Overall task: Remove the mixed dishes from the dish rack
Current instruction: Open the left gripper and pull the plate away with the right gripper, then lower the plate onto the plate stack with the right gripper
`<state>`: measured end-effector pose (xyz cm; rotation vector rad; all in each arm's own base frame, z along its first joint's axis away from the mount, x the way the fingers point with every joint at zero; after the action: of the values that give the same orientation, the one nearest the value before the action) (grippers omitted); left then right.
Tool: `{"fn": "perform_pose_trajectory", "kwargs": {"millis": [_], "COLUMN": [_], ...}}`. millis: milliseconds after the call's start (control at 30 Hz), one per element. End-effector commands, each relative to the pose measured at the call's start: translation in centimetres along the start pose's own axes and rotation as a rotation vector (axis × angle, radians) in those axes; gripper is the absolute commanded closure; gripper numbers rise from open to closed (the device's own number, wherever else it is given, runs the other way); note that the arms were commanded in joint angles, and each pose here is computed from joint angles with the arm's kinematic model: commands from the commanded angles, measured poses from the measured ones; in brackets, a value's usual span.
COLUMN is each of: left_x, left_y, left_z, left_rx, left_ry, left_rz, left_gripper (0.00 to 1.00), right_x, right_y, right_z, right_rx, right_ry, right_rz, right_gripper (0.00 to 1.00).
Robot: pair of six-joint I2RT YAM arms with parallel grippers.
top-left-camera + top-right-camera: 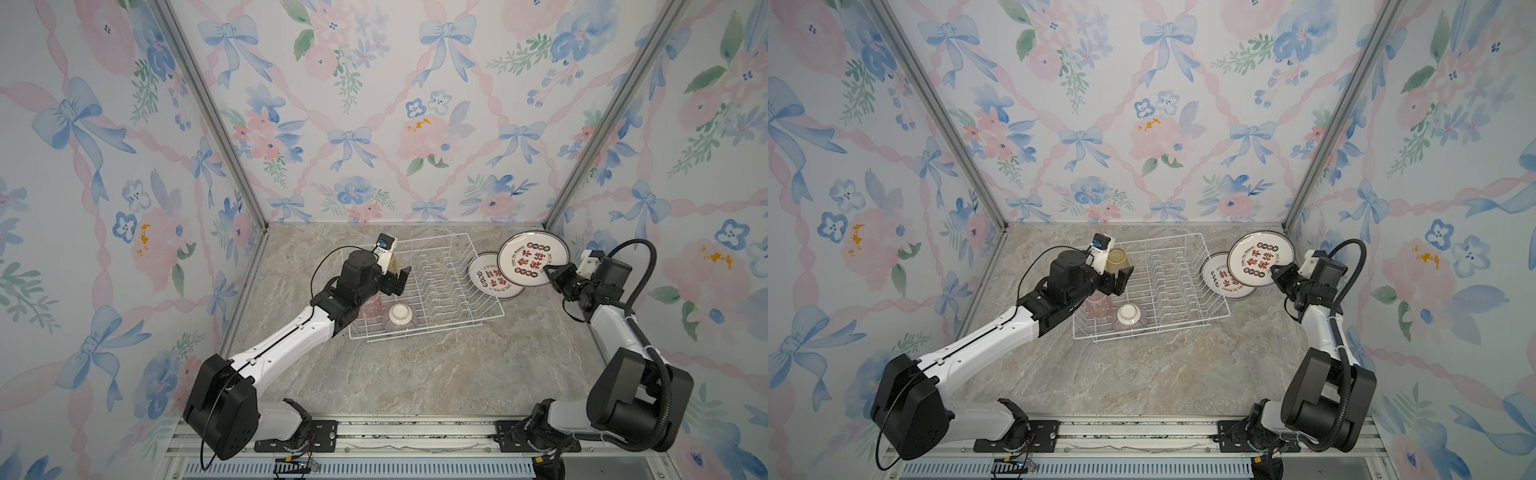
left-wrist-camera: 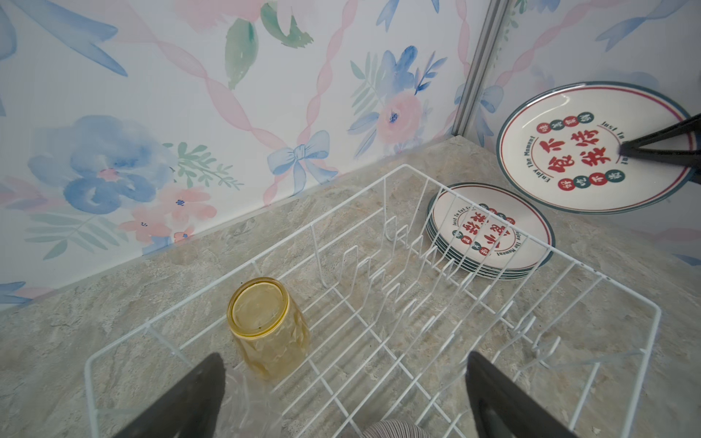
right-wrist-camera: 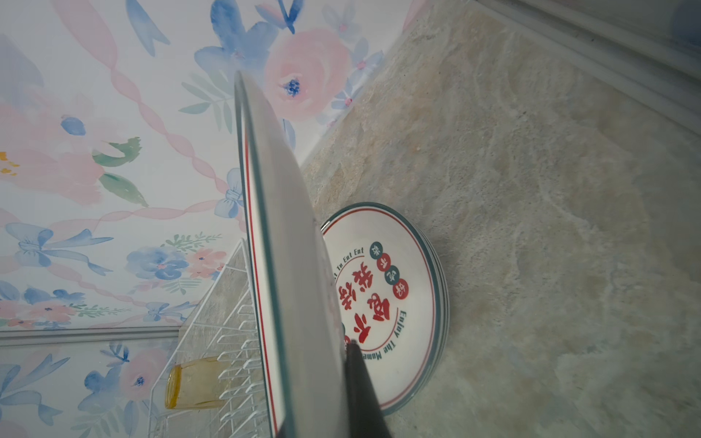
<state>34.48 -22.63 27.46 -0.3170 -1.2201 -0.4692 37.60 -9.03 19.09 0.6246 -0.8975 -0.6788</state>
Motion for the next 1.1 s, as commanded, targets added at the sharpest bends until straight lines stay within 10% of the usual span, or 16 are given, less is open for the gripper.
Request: {"fn": "perform_pose_trajectory", "kwargs": {"millis": [0, 767, 1067], "left_x": [0.2, 0.0, 0.0], "left_y": [1.0, 1.7, 1.5], "left_z": [0.7, 0.6, 0.3], "left_rx": [0.039, 0.034, 0.018], "left_ry": [-0.011, 0.006, 0.009], "left_rz": [-0.012, 0.006, 0.005], "left_gripper": [0.02, 0.02, 0.02], "right_x": [-0.7, -5.7, -7.2], "right_y": [-0.3, -1.5, -2.3], "right_z": [-1.5, -10.4, -9.1], "right_rx": [0.03, 0.074, -0.03], "right_ry": [0.032, 0.235, 0.314], "right_rz": [-0.022, -0.091, -0.046], "right_gripper": [1.0, 1.0, 0.7]}}
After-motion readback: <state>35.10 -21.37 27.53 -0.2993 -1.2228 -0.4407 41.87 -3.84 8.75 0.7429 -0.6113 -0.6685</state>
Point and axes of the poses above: each gripper's point midway between its finger pads, its own z axis back along the fingers, its own y axis along the line the jaws close on, x = y × z, the point moved 3 cm from there along z, back along the fingers
